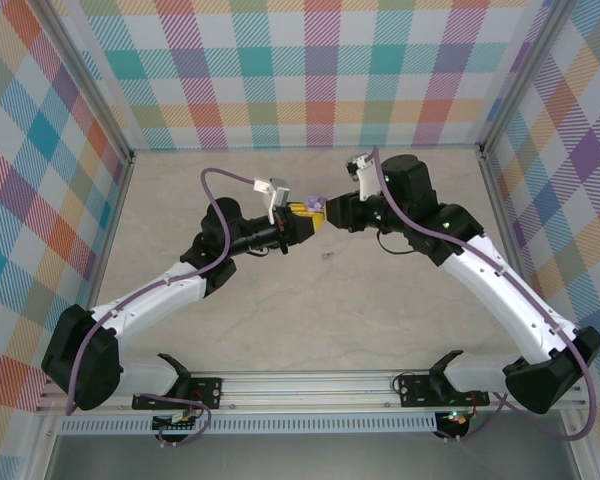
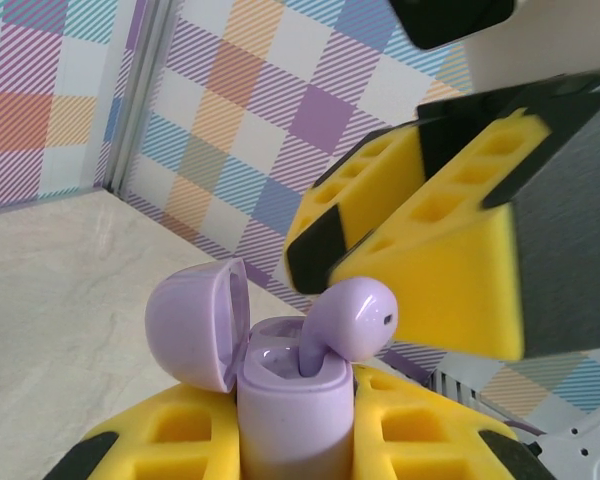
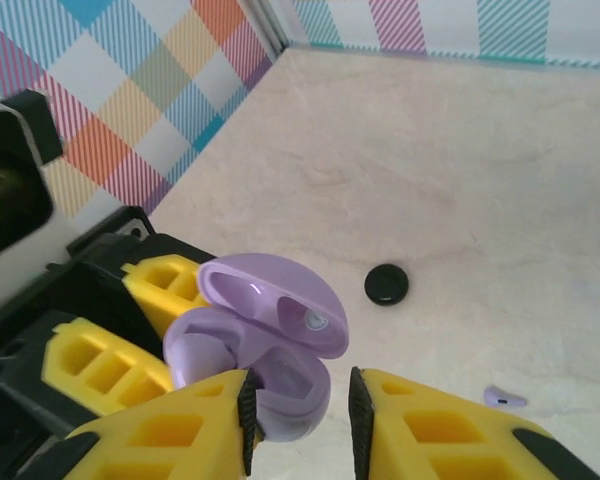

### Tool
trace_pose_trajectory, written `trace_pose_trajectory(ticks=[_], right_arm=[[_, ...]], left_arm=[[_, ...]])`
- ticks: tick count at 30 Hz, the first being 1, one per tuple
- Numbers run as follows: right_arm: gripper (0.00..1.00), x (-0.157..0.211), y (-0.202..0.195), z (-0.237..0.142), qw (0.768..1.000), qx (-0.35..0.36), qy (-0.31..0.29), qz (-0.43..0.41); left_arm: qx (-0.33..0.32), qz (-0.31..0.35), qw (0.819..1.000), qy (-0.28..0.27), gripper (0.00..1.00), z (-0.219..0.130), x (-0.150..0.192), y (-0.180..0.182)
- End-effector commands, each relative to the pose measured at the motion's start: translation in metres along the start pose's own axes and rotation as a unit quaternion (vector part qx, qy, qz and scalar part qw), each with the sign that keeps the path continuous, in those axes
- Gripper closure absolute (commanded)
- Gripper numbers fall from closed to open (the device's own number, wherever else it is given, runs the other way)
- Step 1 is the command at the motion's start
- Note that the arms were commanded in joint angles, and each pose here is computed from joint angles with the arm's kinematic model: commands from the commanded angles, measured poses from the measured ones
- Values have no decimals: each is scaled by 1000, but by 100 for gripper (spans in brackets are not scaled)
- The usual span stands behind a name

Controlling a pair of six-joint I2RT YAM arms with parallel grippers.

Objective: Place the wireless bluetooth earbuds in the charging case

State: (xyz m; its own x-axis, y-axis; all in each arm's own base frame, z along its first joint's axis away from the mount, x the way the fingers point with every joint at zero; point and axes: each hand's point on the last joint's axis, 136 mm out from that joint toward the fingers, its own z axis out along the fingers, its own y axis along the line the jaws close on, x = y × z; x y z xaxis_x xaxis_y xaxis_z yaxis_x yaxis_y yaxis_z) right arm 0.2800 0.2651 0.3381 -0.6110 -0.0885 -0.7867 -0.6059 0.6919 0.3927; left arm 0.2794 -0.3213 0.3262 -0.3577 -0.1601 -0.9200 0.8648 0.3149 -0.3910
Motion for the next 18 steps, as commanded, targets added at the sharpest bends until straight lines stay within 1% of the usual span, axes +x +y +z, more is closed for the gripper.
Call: trace_pose_trajectory(ticks=[1, 10, 15, 18], right_arm=[[70, -8, 17, -6, 999, -34, -1, -7], [70, -10, 34, -6, 997, -80, 6, -10], [67, -10, 27, -3, 998, -61, 6, -7], [63, -14, 19, -8, 999, -35, -10, -5]], left_arm=[[21, 27, 999, -19, 81, 0, -20, -18], [23, 28, 999, -6, 81, 4, -15, -18], [25, 30, 999, -1, 81, 6, -14, -18], [6, 27, 1000, 3, 81, 5, -13, -12]])
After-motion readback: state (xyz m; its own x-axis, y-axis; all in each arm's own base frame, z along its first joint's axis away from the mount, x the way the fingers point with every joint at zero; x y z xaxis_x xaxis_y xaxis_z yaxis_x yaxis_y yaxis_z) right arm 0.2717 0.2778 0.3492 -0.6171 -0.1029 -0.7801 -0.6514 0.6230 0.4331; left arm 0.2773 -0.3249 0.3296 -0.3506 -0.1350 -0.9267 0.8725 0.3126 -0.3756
